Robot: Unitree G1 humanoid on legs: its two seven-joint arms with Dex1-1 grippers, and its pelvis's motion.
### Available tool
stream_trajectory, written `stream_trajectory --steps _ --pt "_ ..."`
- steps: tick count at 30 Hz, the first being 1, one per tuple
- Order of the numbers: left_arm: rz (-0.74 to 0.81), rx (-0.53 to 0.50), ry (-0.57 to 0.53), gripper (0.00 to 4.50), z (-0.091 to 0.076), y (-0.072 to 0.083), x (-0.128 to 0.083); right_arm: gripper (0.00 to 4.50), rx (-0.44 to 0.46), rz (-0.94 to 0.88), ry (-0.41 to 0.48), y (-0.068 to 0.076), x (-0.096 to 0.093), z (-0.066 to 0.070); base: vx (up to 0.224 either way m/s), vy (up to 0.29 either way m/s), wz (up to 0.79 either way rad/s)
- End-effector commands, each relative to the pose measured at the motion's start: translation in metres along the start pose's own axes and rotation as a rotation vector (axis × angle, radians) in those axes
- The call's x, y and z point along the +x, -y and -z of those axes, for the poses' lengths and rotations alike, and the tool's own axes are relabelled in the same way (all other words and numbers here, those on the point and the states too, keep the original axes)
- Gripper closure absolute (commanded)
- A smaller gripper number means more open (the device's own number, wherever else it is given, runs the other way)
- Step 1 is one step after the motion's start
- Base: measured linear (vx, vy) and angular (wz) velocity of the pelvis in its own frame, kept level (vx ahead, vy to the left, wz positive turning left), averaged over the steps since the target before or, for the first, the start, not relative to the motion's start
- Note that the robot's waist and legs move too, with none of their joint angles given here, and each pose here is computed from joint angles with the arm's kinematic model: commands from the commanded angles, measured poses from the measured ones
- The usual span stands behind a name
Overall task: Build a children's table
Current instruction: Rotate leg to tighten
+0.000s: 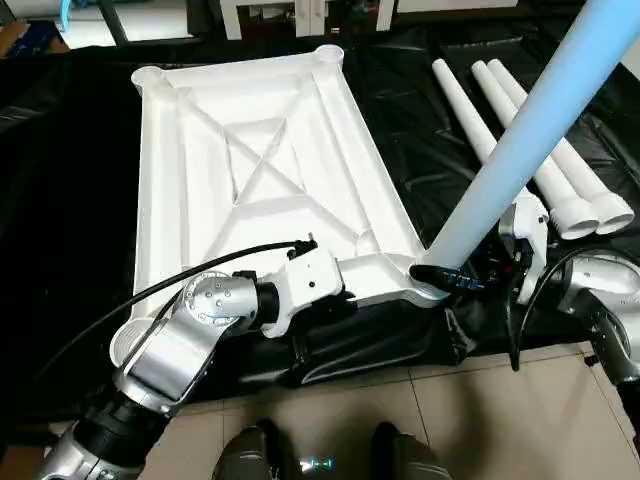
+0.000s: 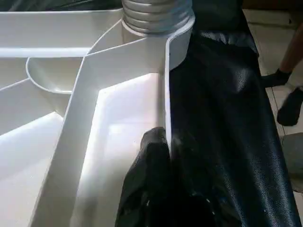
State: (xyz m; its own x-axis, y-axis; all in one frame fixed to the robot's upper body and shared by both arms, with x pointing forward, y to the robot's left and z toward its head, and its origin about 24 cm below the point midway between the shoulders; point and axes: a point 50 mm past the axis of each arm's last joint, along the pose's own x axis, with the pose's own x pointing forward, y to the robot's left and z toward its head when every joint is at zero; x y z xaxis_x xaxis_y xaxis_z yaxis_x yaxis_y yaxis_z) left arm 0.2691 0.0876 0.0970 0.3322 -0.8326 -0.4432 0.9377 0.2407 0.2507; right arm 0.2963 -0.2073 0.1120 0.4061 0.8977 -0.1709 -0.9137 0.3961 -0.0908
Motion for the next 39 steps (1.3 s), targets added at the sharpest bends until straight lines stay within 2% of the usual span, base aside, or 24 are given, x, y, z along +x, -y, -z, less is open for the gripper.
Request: stream_trajectory --steps 1,4,11,13,17,18,21,23,28,29,30,35,37,39 --pt "0.066 0.012 0.011 4.5 0.001 0.009 0.004 1.71 0.005 0.026 -0.04 0.004 -0.008 0.004 0.0 0.0 0.0" --pt "0.067 0.011 0.01 4.5 0.003 0.01 0.005 2.04 0.017 0.007 -0.035 0.003 -0.007 0.005 0.0 0.0 0.0" --pt "0.061 0.005 0.004 4.5 0.004 0.01 0.004 2.28 0.037 0.013 -0.018 0.001 -0.007 0.008 0.0 0.0 0.0" --pt "0.058 -0.004 0.002 4.5 0.005 0.01 0.004 2.29 0.045 0.037 -0.008 0.002 -0.005 0.009 0.0 0.0 0.0" --pt "0.019 -0.058 0.001 4.5 0.004 0.008 0.007 2.34 0.061 0.209 -0.028 0.008 0.004 0.022 0.0 0.0 0.0" --pt "-0.021 -0.086 -0.003 4.5 0.003 0.005 0.012 2.36 0.07 0.316 -0.045 0.012 0.012 0.029 0.0 0.0 0.0" --pt "-0.045 -0.102 -0.006 4.5 0.001 0.003 0.015 2.4 0.077 0.383 -0.055 0.015 0.018 0.033 0.0 0.0 0.0" --pt "-0.128 -0.166 -0.013 4.5 -0.005 -0.005 0.025 2.41 0.125 0.568 -0.066 0.024 0.037 0.04 0.0 0.0 0.0" --pt "-0.252 -0.27 -0.032 4.5 -0.015 -0.015 0.039 2.44 0.177 0.791 -0.087 0.033 0.059 0.044 -0.055 0.006 -0.1" --pt "-0.283 -0.304 -0.035 4.5 -0.018 -0.017 0.043 2.44 0.194 0.856 -0.095 0.035 0.065 0.045 0.0 0.0 0.0" --pt "-0.33 -0.369 -0.022 4.5 -0.028 -0.02 0.051 2.45 0.227 1.001 -0.105 0.039 0.076 0.045 0.0 0.0 0.0" --pt "-0.386 -0.442 0.038 4.5 -0.049 -0.022 0.066 2.49 0.273 1.147 -0.028 0.038 0.103 0.036 0.0 0.0 0.0" --pt "-0.39 -0.446 0.041 4.5 -0.05 -0.022 0.067 2.49 0.276 1.15 -0.011 0.037 0.108 0.033 0.0 0.0 0.0" --pt "-0.412 -0.456 0.037 4.5 -0.05 -0.025 0.066 2.5 0.258 1.091 0.033 0.035 0.12 0.023 0.0 0.0 0.0"
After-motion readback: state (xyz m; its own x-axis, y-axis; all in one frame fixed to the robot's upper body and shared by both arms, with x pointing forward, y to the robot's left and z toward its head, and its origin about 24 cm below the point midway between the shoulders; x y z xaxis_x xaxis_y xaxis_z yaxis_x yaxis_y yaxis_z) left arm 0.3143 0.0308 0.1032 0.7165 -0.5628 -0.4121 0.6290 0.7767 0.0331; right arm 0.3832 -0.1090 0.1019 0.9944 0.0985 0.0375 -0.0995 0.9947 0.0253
